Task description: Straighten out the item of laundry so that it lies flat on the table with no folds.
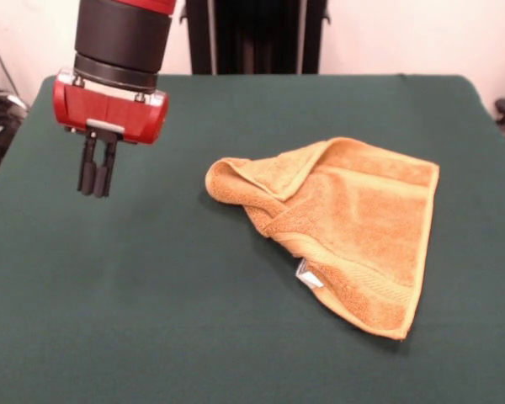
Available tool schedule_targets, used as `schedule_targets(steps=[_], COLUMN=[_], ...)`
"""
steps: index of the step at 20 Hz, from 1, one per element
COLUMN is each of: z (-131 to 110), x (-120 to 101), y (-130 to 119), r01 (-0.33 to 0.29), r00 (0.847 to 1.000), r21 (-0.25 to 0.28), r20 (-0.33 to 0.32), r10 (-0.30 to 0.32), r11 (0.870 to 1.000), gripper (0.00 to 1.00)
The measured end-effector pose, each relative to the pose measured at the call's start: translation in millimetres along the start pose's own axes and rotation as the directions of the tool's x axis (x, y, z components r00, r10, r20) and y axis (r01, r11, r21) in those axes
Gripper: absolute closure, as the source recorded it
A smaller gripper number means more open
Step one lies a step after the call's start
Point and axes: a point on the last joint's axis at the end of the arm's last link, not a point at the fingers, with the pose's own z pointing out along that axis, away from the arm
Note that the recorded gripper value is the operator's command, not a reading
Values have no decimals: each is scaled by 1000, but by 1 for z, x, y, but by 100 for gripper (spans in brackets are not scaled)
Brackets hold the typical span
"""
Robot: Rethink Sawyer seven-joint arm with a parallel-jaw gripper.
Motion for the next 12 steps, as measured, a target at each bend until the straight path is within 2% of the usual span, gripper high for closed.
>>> schedule_targets(steps=[12], z=[-2], x=[20], y=[5], r01=[-6], r00=[989], r21=[-51], r20=[-145], r10=[-1], r11=[999], gripper=[100])
